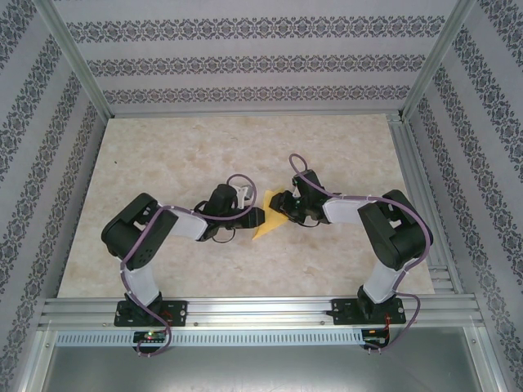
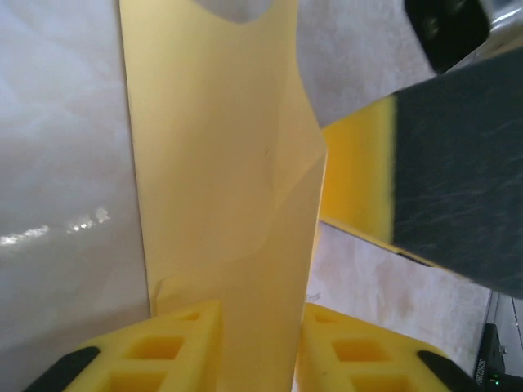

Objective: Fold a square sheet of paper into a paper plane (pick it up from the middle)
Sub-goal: Fourth fold the wing at the center of the table.

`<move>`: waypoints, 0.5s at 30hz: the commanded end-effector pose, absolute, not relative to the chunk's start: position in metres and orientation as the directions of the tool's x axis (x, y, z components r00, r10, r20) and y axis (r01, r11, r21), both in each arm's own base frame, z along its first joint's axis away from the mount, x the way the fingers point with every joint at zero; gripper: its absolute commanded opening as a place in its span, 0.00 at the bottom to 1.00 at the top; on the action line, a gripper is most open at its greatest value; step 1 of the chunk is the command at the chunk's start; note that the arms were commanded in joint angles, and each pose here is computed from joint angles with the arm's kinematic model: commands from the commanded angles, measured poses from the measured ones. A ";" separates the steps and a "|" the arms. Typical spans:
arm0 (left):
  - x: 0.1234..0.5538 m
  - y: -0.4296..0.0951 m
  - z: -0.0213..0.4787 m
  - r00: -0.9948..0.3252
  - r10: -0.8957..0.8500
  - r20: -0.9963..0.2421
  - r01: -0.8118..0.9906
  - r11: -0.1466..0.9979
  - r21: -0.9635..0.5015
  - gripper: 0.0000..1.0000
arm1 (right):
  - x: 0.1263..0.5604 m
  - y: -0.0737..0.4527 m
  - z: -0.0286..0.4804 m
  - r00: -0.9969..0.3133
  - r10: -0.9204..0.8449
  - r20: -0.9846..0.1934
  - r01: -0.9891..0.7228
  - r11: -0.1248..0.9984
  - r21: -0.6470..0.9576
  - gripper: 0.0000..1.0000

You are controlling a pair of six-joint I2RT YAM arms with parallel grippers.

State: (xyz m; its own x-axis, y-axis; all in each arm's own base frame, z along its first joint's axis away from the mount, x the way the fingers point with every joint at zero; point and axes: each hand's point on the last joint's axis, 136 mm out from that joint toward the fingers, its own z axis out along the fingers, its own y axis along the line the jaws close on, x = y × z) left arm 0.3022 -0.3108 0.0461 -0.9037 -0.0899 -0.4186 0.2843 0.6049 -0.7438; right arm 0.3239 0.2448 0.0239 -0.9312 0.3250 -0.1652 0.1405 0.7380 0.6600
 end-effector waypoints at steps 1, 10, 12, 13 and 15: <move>0.305 -0.301 0.066 -0.891 -0.115 -0.440 0.291 0.598 -0.747 0.34 | 0.302 0.211 -0.021 -0.933 0.342 -0.113 0.248 0.839 0.485 0.46; 0.307 -0.294 0.078 -0.888 -0.164 -0.430 0.257 0.599 -0.758 0.35 | 0.297 0.202 -0.029 -0.924 0.371 -0.092 0.306 0.862 0.403 0.47; 0.305 -0.295 0.079 -0.891 -0.164 -0.423 0.257 0.587 -0.768 0.35 | 0.296 0.202 -0.030 -0.923 0.377 -0.083 0.316 0.862 0.397 0.47; 0.304 -0.297 0.079 -0.896 -0.161 -0.415 0.255 0.579 -0.775 0.34 | 0.295 0.202 -0.031 -0.921 0.381 -0.077 0.324 0.862 0.389 0.47; 0.301 -0.301 0.080 -0.904 -0.155 -0.399 0.254 0.557 -0.791 0.34 | 0.295 0.201 -0.033 -0.920 0.386 -0.070 0.334 0.863 0.379 0.47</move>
State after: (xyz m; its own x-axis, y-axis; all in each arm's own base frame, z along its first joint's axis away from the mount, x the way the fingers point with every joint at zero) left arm 0.3043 -0.3001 0.0762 -0.8919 -0.1457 -0.4282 0.2694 0.5894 -0.7616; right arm 0.3270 0.2407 0.0202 -0.9244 0.3497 -0.1519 0.1983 0.7813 0.5919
